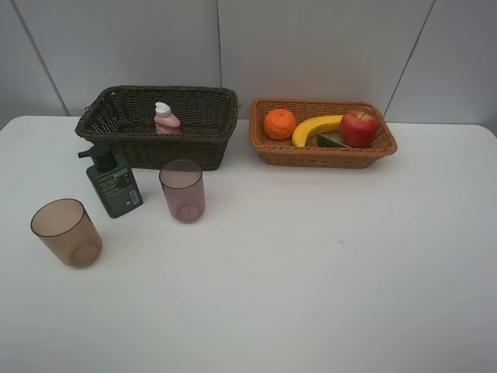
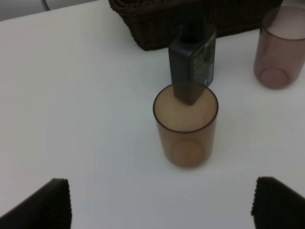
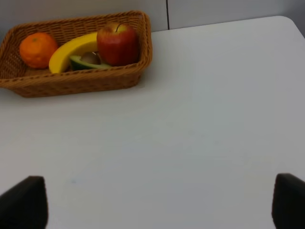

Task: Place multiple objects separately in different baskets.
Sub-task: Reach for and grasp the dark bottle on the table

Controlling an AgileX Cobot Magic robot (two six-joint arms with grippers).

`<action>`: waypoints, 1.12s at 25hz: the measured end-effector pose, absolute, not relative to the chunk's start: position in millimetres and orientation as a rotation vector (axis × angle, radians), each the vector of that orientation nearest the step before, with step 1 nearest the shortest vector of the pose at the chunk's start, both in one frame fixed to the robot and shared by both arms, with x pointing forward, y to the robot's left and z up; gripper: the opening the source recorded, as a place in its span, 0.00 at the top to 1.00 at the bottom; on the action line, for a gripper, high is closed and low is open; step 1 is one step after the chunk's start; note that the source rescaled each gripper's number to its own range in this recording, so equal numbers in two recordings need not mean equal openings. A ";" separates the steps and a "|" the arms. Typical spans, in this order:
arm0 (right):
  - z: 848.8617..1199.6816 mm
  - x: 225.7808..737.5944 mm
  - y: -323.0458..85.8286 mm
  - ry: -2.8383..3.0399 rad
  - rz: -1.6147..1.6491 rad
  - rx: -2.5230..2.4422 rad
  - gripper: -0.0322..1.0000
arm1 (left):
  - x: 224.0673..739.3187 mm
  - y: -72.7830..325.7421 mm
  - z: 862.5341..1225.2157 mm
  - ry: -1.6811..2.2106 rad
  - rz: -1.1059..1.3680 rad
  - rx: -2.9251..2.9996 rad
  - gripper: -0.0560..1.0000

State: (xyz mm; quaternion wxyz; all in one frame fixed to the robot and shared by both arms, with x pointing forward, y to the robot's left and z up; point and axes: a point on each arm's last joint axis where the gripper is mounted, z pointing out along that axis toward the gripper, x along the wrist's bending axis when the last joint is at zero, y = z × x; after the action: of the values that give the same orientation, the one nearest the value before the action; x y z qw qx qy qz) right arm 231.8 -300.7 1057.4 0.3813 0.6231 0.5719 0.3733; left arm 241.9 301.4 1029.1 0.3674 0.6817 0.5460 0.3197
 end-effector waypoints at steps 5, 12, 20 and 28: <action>1057.6 231.9 -300.7 1.458 0.954 1.589 0.00 | 247.2 300.4 1045.4 1.410 0.814 1.760 0.00; 1057.7 231.9 -300.7 1.458 0.955 1.588 0.00 | 276.7 294.8 1074.4 1.415 0.802 1.803 0.00; 1057.7 231.9 -300.7 1.457 0.955 1.588 0.00 | 325.9 285.8 1103.6 1.373 0.782 2.017 0.00; 1057.8 232.0 -300.7 1.457 0.955 1.587 0.00 | 394.7 272.8 1120.1 1.347 0.710 2.211 0.00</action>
State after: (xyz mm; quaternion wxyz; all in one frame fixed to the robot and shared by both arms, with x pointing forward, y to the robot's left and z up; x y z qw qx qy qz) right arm 232.0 -300.7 1057.8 0.3824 0.6223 0.5712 0.3745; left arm 394.7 272.8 1120.1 0.2264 0.8023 0.4886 0.2578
